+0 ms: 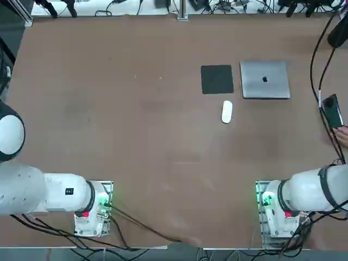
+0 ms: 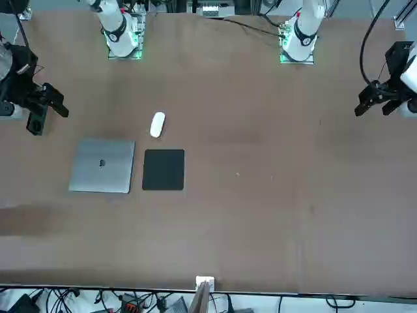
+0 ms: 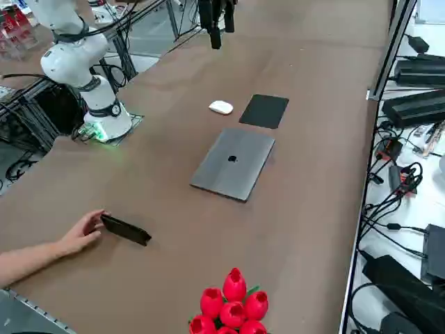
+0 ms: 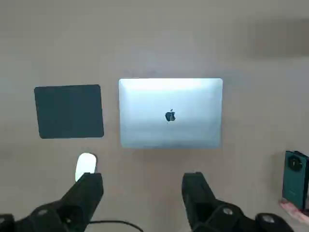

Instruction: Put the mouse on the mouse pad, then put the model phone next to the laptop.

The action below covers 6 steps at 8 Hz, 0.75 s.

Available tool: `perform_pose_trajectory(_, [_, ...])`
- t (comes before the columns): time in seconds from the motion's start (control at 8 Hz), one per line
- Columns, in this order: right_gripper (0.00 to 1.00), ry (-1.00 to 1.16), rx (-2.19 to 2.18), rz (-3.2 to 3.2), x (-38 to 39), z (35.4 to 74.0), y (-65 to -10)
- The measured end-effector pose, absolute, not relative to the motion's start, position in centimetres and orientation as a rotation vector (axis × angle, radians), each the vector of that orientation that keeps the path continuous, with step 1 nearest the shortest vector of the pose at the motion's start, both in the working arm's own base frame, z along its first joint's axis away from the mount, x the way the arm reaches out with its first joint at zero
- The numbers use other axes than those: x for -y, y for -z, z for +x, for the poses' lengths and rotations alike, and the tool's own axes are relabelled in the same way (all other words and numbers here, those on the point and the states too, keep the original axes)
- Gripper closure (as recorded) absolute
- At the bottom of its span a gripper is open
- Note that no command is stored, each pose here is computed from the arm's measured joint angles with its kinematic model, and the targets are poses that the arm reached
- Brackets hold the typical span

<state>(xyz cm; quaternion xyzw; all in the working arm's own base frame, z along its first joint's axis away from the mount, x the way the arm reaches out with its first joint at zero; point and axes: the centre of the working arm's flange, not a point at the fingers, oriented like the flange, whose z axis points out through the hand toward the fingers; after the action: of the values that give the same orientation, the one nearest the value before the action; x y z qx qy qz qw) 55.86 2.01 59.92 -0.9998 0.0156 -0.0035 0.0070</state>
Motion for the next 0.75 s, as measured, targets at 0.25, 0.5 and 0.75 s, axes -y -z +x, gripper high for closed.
perform_pose_trajectory(0.25, [0.00, 0.007, -0.049, -3.127, -2.00, 55.99, -59.78])
perform_pose_trajectory(0.5, [0.00, 0.006, -0.052, -3.127, -1.90, 56.11, -59.70])
perform_pose_trajectory(0.75, [0.00, -0.003, -0.052, -3.127, -1.91, 56.21, -59.43])
